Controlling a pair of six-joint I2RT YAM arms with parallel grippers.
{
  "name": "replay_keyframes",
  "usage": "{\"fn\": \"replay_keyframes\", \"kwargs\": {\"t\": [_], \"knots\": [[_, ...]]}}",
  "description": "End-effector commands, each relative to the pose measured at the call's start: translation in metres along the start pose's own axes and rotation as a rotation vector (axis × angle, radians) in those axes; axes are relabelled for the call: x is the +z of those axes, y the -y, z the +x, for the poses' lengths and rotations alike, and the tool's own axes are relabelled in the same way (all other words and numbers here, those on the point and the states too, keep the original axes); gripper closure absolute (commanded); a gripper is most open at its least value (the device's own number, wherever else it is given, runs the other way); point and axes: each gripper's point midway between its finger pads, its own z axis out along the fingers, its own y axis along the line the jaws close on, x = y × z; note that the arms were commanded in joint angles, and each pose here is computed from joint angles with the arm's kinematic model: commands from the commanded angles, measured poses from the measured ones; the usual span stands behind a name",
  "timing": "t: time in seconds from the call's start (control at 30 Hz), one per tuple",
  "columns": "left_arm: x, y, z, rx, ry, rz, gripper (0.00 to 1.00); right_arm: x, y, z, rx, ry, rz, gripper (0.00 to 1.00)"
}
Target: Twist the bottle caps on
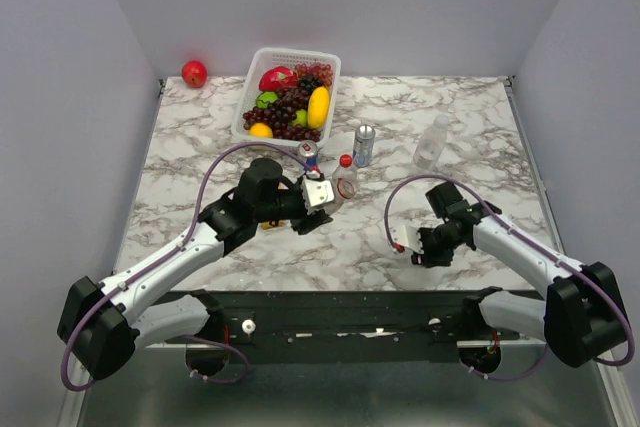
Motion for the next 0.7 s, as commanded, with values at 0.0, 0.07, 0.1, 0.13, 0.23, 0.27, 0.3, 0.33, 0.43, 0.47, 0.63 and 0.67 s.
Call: {"fn": "replay_keyframes", "kwargs": {"t": [0.0, 0.07, 0.1, 0.13, 0.23, 0.27, 0.3, 0.33, 0.43, 0.47, 0.63, 0.67], "knots": [[0.000, 0.001, 0.007, 0.011, 0.000, 0.000, 1.00, -0.032, 0.012, -0.038, -0.012, 0.128, 0.029, 0.61], [0.001, 0.004, 0.012, 0.028, -0.012, 0.013, 1.00, -0.065, 0.021, -0.069, -0.031, 0.221, 0.064, 0.62], [0.001, 0.004, 0.015, 0.057, -0.015, 0.024, 1.00, -0.076, 0.019, -0.088, -0.036, 0.303, 0.051, 0.62], [0.002, 0.005, 0.016, 0.072, -0.017, 0.031, 1.00, -0.089, 0.022, -0.103, -0.047, 0.349, 0.061, 0.63], [0.004, 0.006, 0.018, 0.134, -0.018, 0.053, 1.00, -0.134, 0.026, -0.150, -0.084, 0.496, 0.074, 0.64], [0.004, 0.006, 0.017, 0.152, -0.011, 0.057, 1.00, -0.154, 0.032, -0.166, -0.101, 0.537, 0.106, 0.64], [0.006, 0.005, 0.018, 0.160, -0.012, 0.061, 1.00, -0.162, 0.032, -0.177, -0.118, 0.575, 0.107, 0.64], [0.007, 0.006, 0.017, 0.178, -0.007, 0.067, 1.00, -0.169, 0.033, -0.186, -0.135, 0.595, 0.113, 0.64], [0.009, 0.005, 0.015, 0.187, 0.009, 0.069, 1.00, -0.191, 0.040, -0.211, -0.188, 0.644, 0.152, 0.64], [0.010, 0.005, 0.013, 0.195, 0.017, 0.071, 1.00, -0.194, 0.041, -0.217, -0.199, 0.649, 0.158, 0.64], [0.012, 0.007, 0.013, 0.194, 0.023, 0.082, 1.00, -0.204, 0.040, -0.248, -0.277, 0.673, 0.176, 0.64], [0.012, 0.007, 0.012, 0.194, 0.025, 0.082, 1.00, -0.204, 0.041, -0.252, -0.290, 0.674, 0.186, 0.64]]}}
